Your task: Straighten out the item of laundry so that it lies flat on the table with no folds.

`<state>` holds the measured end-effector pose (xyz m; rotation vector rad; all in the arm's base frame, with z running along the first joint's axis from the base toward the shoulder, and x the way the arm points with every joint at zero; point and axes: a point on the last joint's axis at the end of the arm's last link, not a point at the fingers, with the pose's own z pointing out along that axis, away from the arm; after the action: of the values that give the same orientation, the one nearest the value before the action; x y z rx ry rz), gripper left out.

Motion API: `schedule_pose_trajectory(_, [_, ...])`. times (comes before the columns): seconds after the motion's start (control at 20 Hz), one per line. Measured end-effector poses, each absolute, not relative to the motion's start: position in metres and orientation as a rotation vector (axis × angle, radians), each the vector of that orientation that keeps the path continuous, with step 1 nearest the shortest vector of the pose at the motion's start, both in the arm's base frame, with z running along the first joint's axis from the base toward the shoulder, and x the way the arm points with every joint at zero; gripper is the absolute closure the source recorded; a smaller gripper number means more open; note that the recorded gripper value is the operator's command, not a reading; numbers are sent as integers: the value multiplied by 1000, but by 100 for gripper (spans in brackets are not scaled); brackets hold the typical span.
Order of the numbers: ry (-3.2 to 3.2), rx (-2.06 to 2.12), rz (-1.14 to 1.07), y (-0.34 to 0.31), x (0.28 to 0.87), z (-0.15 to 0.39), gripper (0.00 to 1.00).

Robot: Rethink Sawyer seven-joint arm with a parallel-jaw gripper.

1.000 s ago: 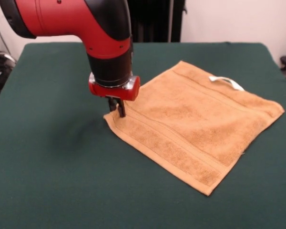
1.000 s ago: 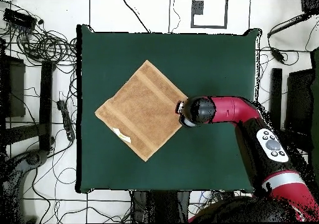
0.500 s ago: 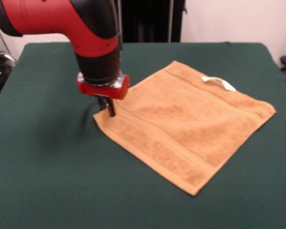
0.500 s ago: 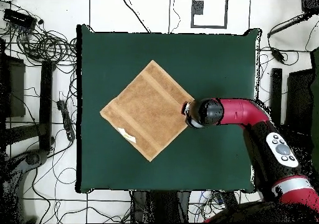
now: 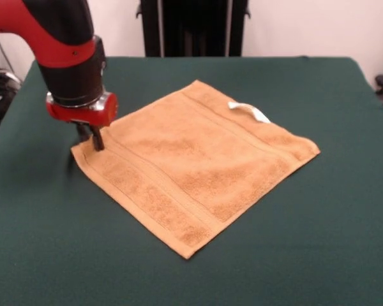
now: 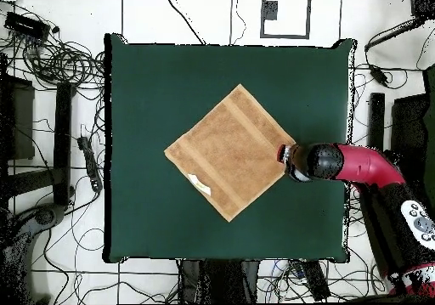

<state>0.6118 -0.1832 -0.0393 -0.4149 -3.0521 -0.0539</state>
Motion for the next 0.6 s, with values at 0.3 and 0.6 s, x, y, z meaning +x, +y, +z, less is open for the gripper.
schedule_pose_trajectory(0.3, [-3060,-395,-33,-189,610,-40,0])
schedule_pose_trajectory(0.6, [-3060,-393,-32,-189,610,-40,0])
